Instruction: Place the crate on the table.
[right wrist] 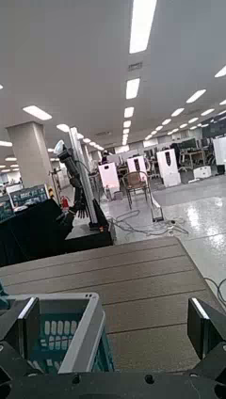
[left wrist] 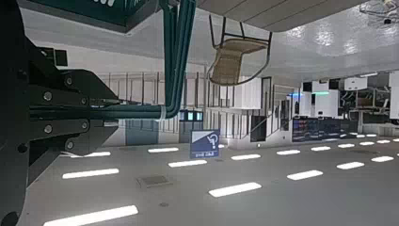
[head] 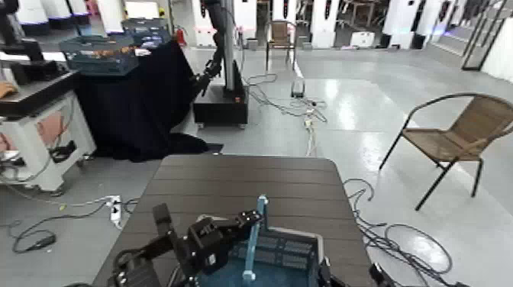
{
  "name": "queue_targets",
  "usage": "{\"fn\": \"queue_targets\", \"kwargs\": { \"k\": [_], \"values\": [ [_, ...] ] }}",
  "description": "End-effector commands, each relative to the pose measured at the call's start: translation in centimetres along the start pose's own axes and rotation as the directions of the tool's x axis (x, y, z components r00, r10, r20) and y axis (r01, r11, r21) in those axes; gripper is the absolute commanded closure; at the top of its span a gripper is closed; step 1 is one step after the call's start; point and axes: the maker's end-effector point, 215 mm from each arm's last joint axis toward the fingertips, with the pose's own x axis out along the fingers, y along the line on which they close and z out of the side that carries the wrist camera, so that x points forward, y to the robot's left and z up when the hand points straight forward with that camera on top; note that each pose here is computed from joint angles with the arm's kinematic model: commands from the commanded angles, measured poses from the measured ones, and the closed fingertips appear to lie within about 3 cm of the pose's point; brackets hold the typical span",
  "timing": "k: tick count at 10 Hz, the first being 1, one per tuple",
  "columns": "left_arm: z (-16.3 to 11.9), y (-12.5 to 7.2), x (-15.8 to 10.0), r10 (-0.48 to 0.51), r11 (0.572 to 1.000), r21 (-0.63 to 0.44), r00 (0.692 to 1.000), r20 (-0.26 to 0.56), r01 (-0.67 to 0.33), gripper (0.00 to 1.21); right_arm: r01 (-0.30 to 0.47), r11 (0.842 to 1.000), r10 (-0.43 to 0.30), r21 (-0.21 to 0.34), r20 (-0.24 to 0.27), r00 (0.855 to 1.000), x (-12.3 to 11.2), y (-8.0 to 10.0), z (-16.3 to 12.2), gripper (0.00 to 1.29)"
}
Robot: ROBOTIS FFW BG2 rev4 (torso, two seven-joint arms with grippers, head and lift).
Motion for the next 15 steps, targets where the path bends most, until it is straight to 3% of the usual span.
{"fn": "queue_targets", "kwargs": {
  "k": [1,7,15],
  "values": [
    [2.1,-0.6,1.3,-0.010,1.000,0.010,1.000,0.005,0.010,1.20,-0.003,1.000,0.003,0.001,-0.001,1.000,0.0,0.2,0.0,0.13],
    [5.9,-0.9,3.8,-0.029,1.000,0.012,1.000,0.012,0.029,1.20,-0.009,1.000,0.009,0.002,-0.003,1.000,0.1,0.5,-0.1,0.13],
    [10.1,0.6,5.3,-0.017,1.000,0.002,0.999,0.045,0.017,1.20,-0.027,1.000,0.027,0.003,0.000,1.000,0.4,1.2,0.1,0.13]
  ]
}}
